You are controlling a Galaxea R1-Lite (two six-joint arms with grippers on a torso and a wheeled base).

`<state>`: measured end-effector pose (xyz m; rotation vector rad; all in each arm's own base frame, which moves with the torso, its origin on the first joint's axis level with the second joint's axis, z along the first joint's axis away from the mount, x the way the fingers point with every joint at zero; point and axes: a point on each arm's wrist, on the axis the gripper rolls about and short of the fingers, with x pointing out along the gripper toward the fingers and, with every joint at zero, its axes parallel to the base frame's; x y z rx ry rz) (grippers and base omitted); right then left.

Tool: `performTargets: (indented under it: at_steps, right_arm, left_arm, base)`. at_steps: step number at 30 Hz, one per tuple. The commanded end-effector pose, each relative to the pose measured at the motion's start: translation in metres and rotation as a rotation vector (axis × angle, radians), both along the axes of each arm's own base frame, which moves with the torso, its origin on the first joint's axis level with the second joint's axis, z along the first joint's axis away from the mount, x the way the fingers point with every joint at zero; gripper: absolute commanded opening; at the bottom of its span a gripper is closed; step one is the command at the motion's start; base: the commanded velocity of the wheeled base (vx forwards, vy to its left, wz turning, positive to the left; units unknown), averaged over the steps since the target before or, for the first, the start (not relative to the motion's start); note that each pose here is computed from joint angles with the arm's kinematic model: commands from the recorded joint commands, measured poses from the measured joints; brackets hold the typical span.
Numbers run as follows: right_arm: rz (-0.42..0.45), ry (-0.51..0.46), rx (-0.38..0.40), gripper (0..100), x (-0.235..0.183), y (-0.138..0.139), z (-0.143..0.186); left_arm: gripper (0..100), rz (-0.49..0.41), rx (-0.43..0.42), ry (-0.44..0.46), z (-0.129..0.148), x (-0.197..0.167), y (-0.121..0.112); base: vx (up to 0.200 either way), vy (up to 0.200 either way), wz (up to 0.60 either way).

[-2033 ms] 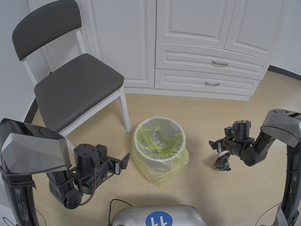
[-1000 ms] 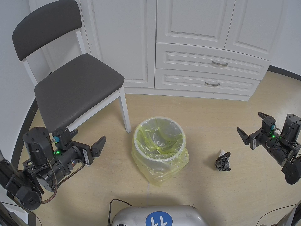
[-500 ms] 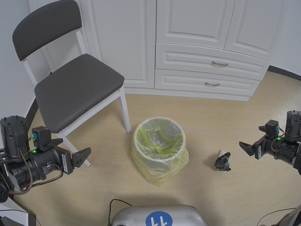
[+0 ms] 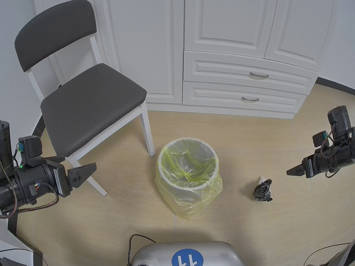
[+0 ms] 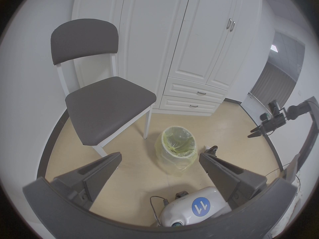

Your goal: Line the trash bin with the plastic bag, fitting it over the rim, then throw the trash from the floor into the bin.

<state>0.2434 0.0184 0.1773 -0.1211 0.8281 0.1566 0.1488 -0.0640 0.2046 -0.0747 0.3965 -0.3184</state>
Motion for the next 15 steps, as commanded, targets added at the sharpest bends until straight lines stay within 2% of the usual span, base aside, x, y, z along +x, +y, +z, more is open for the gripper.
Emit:
performTargets:
  at_steps: [1,4,6,10,11,15]
  right_arm:
    - [-0.144,0.204,0.076,100,0.098,-0.040,-0.078]
    - [-0.141,0.235,0.107,100,0.111,-0.046,-0.094]
    - [-0.160,0.271,0.137,100,0.128,-0.059,-0.117]
    - [-0.185,0.310,0.150,100,0.143,-0.070,-0.142]
    - [-0.197,0.334,0.159,100,0.150,-0.076,-0.161]
    - [-0.182,0.302,0.186,100,0.161,-0.079,-0.184]
  left_arm:
    - [100,0.008,-0.035,-0.019,0.013,-0.006,0.005]
    - [100,0.008,-0.034,-0.020,0.013,-0.006,0.005]
    - [100,0.009,-0.034,-0.020,0.013,-0.006,0.005]
    - [100,0.008,-0.033,-0.018,0.012,-0.006,0.005]
    - [100,0.007,-0.032,-0.017,0.012,-0.006,0.005]
    - [100,0.002,-0.020,-0.013,0.010,-0.005,0.005]
  base:
    - [0.000,0.000,0.00]
    - [0.000,0.000,0.00]
    - [0.000,0.000,0.00]
    - [0.000,0.000,0.00]
    - [0.000,0.000,0.00]
    - [0.000,0.000,0.00]
